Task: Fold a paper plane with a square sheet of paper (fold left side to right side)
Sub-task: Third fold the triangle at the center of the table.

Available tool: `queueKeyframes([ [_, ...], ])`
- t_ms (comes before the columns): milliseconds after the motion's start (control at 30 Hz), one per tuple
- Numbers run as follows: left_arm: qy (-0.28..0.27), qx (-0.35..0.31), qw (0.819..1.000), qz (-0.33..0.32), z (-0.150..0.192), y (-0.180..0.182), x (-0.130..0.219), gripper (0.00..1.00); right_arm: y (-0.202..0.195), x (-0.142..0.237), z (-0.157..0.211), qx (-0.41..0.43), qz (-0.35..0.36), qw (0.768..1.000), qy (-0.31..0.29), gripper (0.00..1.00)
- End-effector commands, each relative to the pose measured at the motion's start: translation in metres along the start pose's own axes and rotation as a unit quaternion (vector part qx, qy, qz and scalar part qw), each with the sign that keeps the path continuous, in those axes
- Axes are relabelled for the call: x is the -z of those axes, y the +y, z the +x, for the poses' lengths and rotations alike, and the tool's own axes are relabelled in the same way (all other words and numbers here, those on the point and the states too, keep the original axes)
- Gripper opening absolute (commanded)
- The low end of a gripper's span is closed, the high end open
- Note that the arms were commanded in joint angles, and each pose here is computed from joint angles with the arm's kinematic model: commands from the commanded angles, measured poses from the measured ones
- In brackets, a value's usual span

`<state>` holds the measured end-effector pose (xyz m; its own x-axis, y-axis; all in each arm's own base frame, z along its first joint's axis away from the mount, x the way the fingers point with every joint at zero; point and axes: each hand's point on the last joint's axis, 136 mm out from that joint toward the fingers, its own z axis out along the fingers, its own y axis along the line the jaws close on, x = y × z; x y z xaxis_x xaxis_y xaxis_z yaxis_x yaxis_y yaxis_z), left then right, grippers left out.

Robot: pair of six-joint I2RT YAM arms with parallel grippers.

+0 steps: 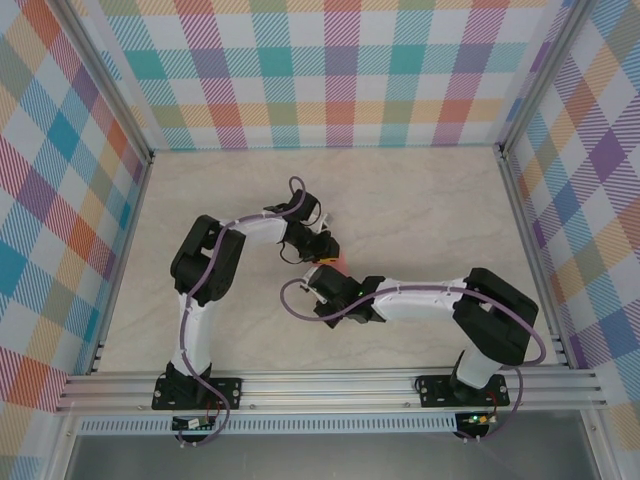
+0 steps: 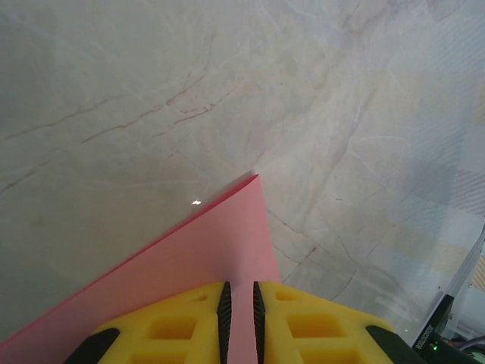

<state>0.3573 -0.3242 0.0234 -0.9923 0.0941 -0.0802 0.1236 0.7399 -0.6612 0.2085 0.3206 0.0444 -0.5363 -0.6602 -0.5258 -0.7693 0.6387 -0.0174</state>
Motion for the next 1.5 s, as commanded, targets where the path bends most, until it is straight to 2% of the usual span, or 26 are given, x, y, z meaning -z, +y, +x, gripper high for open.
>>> queueKeyframes([
  [0, 0.029, 0.001, 0.999, -0.028, 0.015, 0.018, -0.016, 0.18, 0.002, 0.008, 0.0, -0.04, -0.043, 0.998, 0.002, 0.0],
  [467, 0.038, 0.002, 0.999, -0.03, 0.019, 0.022, -0.023, 0.16, -0.043, 0.002, 0.001, -0.191, -0.12, 0.974, 0.025, 0.0],
  [1033, 0.04, -0.001, 0.999, -0.034, 0.02, 0.021, -0.022, 0.16, -0.07, -0.016, 0.006, -0.232, -0.097, 0.967, 0.047, 0.0],
  [1467, 0.04, 0.0, 0.999, -0.033, 0.02, 0.02, -0.022, 0.16, -0.075, -0.022, 0.009, -0.236, -0.092, 0.966, 0.056, 0.0],
])
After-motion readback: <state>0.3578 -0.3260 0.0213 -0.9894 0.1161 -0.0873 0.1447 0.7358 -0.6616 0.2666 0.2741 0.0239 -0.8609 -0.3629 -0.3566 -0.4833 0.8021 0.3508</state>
